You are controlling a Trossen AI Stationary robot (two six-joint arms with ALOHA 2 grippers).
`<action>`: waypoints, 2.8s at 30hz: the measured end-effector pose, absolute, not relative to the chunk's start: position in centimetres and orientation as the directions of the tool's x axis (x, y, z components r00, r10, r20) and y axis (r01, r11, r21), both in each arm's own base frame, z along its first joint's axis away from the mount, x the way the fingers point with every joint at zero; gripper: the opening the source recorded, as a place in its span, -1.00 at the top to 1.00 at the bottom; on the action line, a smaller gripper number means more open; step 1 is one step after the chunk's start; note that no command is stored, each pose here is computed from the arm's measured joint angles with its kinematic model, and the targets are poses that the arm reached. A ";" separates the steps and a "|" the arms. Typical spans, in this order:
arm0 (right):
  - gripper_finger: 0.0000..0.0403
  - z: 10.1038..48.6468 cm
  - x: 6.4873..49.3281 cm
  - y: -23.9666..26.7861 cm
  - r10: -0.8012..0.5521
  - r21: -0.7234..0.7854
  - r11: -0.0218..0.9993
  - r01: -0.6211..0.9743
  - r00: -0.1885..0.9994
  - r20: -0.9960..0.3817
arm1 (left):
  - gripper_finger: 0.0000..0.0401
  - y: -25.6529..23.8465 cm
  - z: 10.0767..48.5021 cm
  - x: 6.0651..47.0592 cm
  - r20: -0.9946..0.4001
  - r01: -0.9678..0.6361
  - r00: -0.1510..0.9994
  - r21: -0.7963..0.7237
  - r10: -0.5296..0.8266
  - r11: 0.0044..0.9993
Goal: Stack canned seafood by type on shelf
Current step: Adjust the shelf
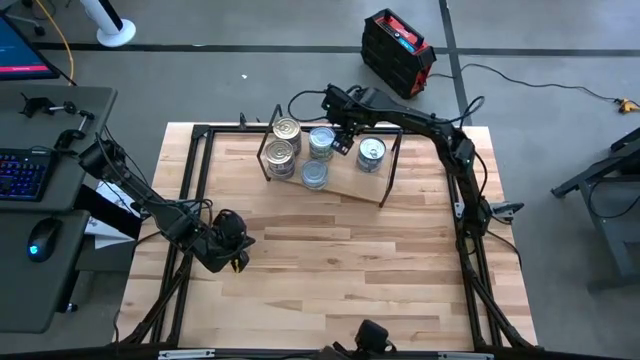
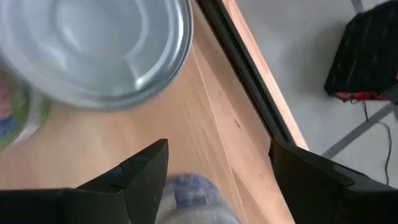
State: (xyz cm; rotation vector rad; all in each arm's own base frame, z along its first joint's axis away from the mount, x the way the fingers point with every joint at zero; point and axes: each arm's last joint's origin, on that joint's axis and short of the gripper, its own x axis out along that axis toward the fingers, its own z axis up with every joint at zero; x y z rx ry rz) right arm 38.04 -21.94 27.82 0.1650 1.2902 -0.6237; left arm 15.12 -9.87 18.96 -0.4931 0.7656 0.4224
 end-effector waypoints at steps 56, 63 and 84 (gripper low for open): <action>-0.33 45.5 24.7 6.9 -0.455 -0.085 0.820 0.566 0.555 -0.697 | 1.00 9.9 19.1 14.5 -0.336 -0.641 0.736 -0.067 0.588 0.765; -0.33 45.5 24.7 7.1 -0.451 -0.086 0.824 0.560 0.558 -0.696 | 1.00 9.5 19.1 14.7 -0.340 -0.603 0.772 -0.128 0.536 0.787; -0.33 31.9 19.2 8.2 -0.384 -0.075 0.648 0.758 0.241 -0.891 | 1.00 6.1 18.4 15.9 -0.420 -0.461 0.848 -0.286 0.323 0.840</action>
